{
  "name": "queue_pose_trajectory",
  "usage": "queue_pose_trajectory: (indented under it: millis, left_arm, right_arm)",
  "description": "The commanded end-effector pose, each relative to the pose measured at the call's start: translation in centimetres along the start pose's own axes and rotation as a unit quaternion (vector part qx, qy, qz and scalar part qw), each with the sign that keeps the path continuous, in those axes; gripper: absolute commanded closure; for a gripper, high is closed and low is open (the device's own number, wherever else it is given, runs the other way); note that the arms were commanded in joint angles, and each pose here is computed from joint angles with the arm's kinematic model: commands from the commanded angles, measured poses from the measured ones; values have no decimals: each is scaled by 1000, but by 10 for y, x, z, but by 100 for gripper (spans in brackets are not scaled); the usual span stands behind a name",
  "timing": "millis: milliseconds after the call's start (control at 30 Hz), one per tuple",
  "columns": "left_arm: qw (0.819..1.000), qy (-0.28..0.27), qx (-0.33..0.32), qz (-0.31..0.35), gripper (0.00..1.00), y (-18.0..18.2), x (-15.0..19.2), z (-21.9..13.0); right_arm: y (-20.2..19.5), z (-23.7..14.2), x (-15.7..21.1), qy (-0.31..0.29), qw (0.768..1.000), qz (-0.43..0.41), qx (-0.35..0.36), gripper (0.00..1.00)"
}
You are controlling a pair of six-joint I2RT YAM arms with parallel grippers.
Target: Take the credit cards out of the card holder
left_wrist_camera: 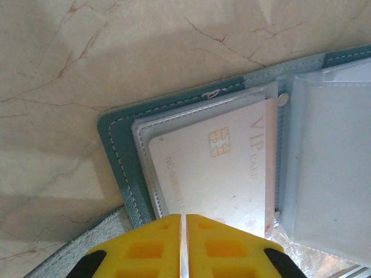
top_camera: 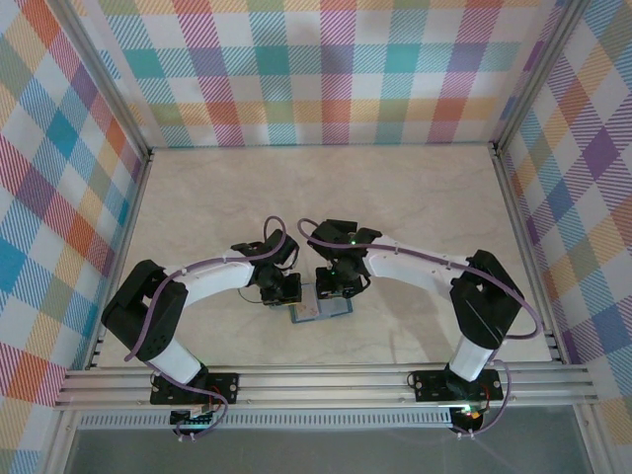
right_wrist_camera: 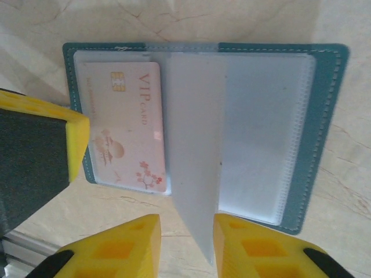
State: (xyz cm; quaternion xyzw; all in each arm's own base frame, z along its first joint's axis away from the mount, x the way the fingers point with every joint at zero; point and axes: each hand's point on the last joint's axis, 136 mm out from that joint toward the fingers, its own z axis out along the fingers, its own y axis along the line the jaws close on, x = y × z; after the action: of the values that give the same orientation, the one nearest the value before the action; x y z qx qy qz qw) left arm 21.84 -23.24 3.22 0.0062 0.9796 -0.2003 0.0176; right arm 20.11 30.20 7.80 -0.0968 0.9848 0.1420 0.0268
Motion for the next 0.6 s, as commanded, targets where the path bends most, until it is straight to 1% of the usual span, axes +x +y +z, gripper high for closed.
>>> queue_pose_trajectory:
  millis: [0, 133, 233, 400, 567]
  left_arm:
    - [1000, 3, -2, 0, 89, 1, 5, 2]
    - [1000, 4, -8, 0, 89, 3, 6, 3]
    - [1000, 9, -21, 1, 89, 9, 7, 4]
    - [998, 16, -62, 5, 90, 24, 9, 8]
    - [997, 24, -72, 5, 90, 29, 11, 12]
  right_arm:
    - [7, 11, -1, 18, 1000, 7, -16, 72]
    - [2, 13, -2, 14, 1000, 8, -5, 87]
    - [-6, 6, -4, 0, 1000, 6, 10, 93]
    - [-26, 4, -4, -3, 999, 13, 33, 96]
    - [-45, 14, -3, 2, 998, 19, 56, 97]
